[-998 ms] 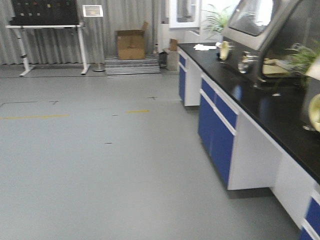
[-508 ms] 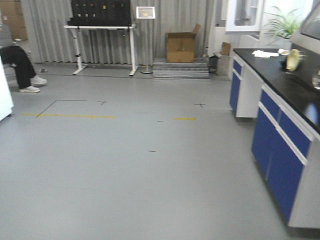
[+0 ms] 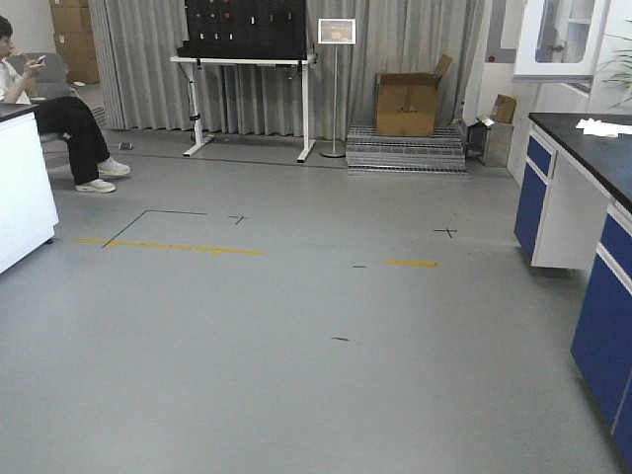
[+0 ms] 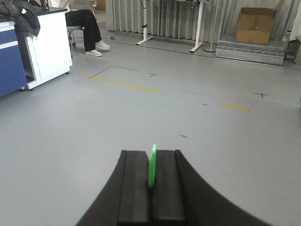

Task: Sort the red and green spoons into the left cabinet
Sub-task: 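Drive the base away from the bench to the white cabinet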

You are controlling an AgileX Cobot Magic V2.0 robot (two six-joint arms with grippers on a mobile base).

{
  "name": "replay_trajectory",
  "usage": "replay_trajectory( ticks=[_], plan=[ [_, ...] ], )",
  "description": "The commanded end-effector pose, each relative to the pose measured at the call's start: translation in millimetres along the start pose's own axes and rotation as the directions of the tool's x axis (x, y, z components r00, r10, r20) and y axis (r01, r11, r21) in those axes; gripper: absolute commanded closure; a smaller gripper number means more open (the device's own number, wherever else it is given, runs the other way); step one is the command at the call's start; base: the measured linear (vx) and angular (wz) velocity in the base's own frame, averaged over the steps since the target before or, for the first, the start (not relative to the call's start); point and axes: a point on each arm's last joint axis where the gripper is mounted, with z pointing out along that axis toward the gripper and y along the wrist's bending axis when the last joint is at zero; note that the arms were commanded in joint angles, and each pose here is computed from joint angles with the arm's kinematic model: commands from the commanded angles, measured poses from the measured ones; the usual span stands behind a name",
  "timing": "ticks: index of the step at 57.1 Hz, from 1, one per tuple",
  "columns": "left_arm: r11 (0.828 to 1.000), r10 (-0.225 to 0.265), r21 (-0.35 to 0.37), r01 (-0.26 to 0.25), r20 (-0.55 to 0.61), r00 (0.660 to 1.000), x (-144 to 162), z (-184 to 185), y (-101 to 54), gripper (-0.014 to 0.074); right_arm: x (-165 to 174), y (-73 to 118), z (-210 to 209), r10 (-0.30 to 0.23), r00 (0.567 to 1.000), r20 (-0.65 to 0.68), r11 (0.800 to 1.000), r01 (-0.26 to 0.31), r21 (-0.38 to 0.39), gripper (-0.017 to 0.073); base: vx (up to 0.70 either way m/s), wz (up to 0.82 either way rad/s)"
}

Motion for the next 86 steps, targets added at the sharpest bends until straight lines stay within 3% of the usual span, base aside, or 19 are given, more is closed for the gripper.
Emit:
replay_trajectory(
  ticks=[1,86],
  plan=[
    [1.000,-0.007,-0.018,0.009,0.093,0.996,-15.2,-1.4,1.7,0.0597,-16.7,-1.6,-2.7,-0.004,0.994,0.106,1.000,0.002,0.017,0.0564,0.55,0.00],
    [1.000,-0.007,-0.018,0.009,0.093,0.996,-15.2,-1.4,1.7,0.0597,-16.7,-1.6,-2.5,-0.004,0.994,0.105,1.000,0.002,0.016,0.0564,0.61,0.01]
  ],
)
